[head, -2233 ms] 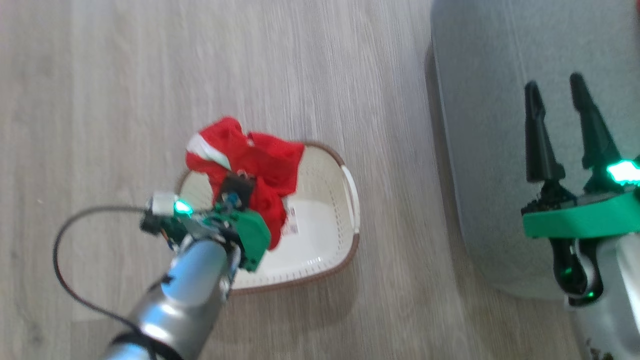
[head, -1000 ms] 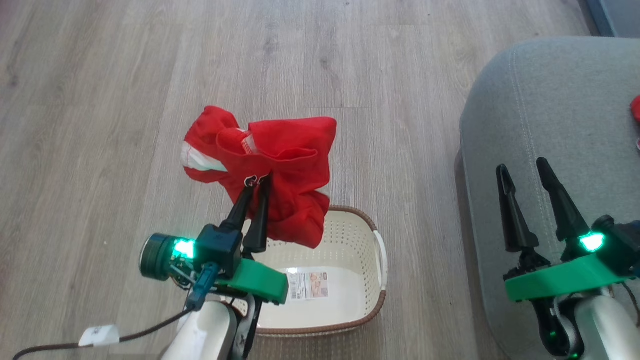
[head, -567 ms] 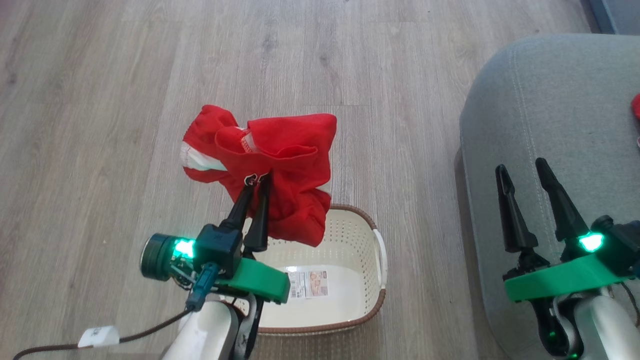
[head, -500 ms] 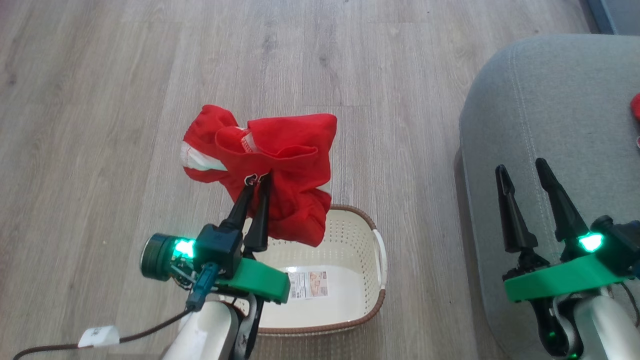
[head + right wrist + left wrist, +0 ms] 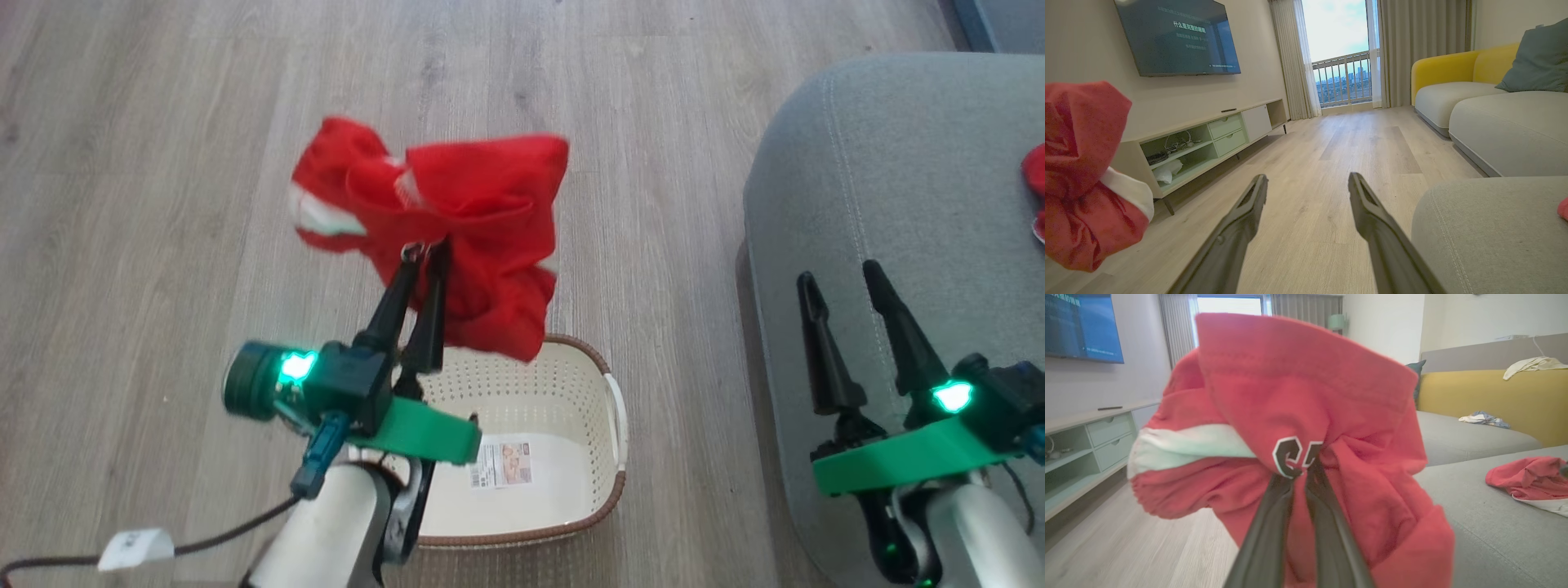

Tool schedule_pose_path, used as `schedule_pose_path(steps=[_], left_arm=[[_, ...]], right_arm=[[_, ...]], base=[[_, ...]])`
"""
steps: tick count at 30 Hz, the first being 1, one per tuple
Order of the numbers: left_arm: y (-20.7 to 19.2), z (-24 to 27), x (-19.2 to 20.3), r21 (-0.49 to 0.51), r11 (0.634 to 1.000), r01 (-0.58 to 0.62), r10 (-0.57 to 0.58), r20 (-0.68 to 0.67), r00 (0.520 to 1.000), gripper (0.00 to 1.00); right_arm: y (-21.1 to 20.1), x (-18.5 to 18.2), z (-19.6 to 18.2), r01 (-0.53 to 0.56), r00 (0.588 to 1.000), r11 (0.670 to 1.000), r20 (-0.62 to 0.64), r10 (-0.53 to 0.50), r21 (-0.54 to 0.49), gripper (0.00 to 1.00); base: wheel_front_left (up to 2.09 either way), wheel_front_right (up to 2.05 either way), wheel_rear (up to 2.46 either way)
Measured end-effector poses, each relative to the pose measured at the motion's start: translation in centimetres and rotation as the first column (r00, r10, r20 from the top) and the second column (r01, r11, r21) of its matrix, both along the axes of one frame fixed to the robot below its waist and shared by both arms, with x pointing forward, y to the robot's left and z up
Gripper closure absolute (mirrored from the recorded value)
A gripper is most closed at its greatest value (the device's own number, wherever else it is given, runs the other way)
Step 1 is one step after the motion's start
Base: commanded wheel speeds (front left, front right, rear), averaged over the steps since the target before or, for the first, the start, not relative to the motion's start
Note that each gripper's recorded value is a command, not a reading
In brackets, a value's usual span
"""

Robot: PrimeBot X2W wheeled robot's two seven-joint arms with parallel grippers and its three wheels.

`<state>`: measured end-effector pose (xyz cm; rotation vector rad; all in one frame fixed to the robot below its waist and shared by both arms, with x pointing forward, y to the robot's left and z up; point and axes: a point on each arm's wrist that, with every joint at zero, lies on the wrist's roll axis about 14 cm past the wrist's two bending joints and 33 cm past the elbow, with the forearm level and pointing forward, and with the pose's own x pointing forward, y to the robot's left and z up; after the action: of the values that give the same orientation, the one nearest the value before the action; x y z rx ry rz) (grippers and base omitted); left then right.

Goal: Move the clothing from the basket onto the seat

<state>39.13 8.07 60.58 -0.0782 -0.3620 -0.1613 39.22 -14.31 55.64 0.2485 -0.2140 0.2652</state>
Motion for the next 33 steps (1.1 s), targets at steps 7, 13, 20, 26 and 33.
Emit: schedule_pose_path(steps=[7, 13, 20, 26, 33], left_arm=[[-1.4, 2.1, 0.9, 0.015, 0.998, 0.055, -0.056, 0.068, 0.996, 1.00], [-3.1, 2.7, 1.5, 0.035, 0.992, 0.118, -0.121, 0.091, 0.988, 1.00], [-5.5, 2.5, 1.3, 0.060, 0.977, 0.203, -0.208, 0.088, 0.974, 1.00], [-7.0, 2.3, 0.7, 0.049, 0.963, 0.266, -0.269, 0.074, 0.960, 1.00], [-8.6, 2.5, -0.5, 0.041, 0.946, 0.322, -0.324, 0.071, 0.943, 1.00]], right_arm=[[2.4, -0.6, 1.2, -0.080, 0.996, 0.997, 0.036, 0.079, 0.022, 0.00], [6.0, -1.2, 2.6, -0.228, 0.970, 0.974, 0.080, 0.228, -0.019, 0.00], [10.0, -2.7, 3.0, -0.378, 0.914, 0.917, 0.105, 0.392, -0.129, 0.00], [11.7, -3.1, 2.5, -0.420, 0.882, 0.870, 0.107, 0.458, -0.257, 0.00], [11.7, -2.7, 1.8, -0.397, 0.887, 0.853, 0.097, 0.451, -0.338, 0.00]], base=[[0.00, 0.00, 0.00], [0.00, 0.00, 0.00], [0.00, 0.00, 0.00], [0.00, 0.00, 0.00], [0.00, 0.00, 0.00]])
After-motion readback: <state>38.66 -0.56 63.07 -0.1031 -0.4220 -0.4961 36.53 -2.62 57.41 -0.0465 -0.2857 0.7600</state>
